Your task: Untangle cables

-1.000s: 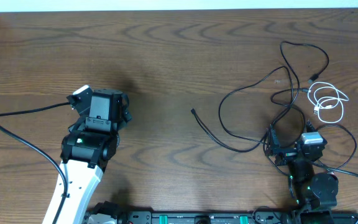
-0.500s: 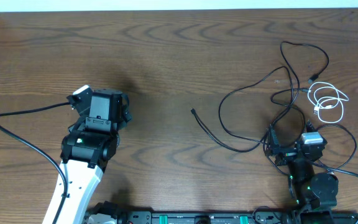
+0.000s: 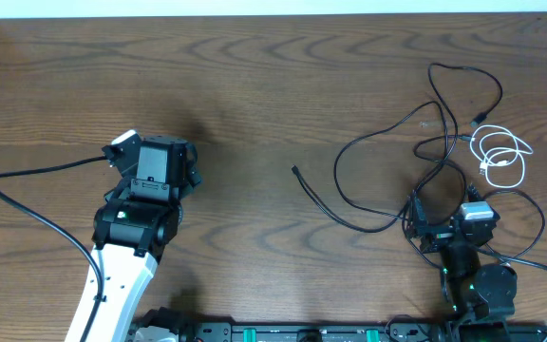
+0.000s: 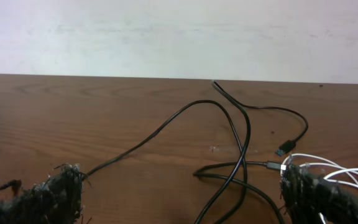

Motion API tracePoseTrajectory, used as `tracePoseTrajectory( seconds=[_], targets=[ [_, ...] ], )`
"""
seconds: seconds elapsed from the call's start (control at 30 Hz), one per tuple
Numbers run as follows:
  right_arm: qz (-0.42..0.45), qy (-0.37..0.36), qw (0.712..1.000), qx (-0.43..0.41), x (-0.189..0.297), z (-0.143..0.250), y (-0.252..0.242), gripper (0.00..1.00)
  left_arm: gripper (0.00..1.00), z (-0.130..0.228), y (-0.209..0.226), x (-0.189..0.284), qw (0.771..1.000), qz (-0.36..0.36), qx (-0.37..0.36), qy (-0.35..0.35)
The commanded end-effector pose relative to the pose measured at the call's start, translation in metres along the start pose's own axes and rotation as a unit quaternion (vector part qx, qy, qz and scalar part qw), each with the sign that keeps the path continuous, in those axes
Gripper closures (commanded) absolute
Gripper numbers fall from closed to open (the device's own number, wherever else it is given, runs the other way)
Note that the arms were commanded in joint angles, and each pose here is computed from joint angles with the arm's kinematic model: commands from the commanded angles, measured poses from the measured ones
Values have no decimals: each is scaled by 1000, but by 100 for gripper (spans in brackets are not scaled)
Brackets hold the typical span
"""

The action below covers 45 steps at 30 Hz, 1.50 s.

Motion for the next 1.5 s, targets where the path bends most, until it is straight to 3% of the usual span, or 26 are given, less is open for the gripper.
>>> tracePoseTrajectory(
  seconds=[0.0,0.63,1.0,1.47],
  targets=[
    [-3,4,1000,8,0,2,1,1,2,0,3,0,1000,-11,-5,-3],
    [-3,4,1000,8,0,2,1,1,2,8,12,8,1000,-2,4,-18],
    [-3,4,1000,8,0,2,1,1,2,37,34,15,990,57,61,-115],
    [-3,4,1000,8,0,1,1,1,2,70,54,13,957,127,128,-229]
  ],
)
Point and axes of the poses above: each gripper's point midway between its finger pads, its own x axis back along the fingers, its own y axis along the line the jaws close on, z = x × y, the point moved 7 cm from there along x, back along the fingers, and after that the axes turned 8 degrees about -x, right-handed, at the moved point
